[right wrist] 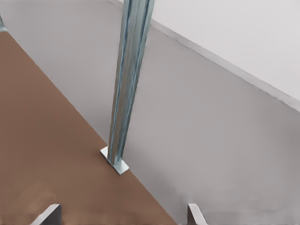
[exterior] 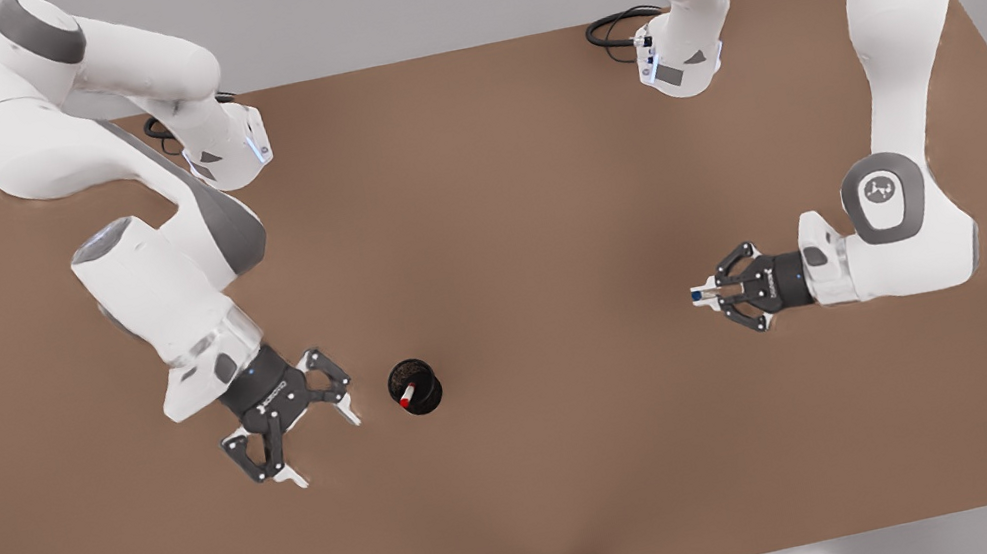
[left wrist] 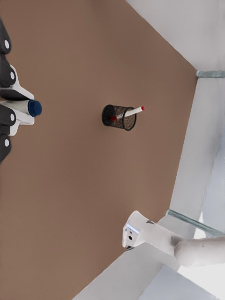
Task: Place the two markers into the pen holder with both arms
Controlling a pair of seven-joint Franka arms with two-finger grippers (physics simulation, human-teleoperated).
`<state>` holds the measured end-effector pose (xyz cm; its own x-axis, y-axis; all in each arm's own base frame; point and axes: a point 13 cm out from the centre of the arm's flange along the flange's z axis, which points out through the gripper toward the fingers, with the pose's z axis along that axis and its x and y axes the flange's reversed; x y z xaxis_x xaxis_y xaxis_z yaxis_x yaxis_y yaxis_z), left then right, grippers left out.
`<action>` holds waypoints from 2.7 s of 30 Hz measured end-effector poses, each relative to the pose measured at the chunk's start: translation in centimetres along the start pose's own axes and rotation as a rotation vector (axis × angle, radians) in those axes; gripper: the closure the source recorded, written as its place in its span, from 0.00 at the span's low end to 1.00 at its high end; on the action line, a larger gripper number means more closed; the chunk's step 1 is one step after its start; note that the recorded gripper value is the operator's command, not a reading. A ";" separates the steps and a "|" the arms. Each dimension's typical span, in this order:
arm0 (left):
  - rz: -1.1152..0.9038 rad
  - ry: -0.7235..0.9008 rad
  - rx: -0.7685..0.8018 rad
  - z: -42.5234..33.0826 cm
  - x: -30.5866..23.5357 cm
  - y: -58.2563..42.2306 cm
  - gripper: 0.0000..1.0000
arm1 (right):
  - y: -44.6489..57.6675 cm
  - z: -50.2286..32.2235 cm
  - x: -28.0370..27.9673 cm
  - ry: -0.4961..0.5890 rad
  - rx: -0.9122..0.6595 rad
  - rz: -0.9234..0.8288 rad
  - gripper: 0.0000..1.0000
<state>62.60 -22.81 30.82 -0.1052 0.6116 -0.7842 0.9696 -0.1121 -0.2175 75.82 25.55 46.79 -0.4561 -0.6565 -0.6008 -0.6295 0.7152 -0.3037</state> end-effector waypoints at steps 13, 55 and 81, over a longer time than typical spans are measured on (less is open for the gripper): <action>0.224 -0.145 -0.136 23.9 -16.3 -0.9 0.79 | -15.8 -19.1 31.5 0.686 0.089 0.807 0.00; 0.074 -0.183 -0.633 42.6 -22.0 3.7 0.79 | -6.1 -13.4 22.7 0.755 -0.047 0.708 0.00; -0.283 0.713 -0.653 -20.2 -9.9 -2.4 0.00 | -5.7 -13.2 22.3 0.745 -0.067 0.724 0.00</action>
<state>65.73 -12.80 50.88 -0.4008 0.8992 -0.1755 0.8832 0.4301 0.1867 60.94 3.70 44.89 -0.9972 -0.0740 -0.0067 -0.0740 0.9973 0.0028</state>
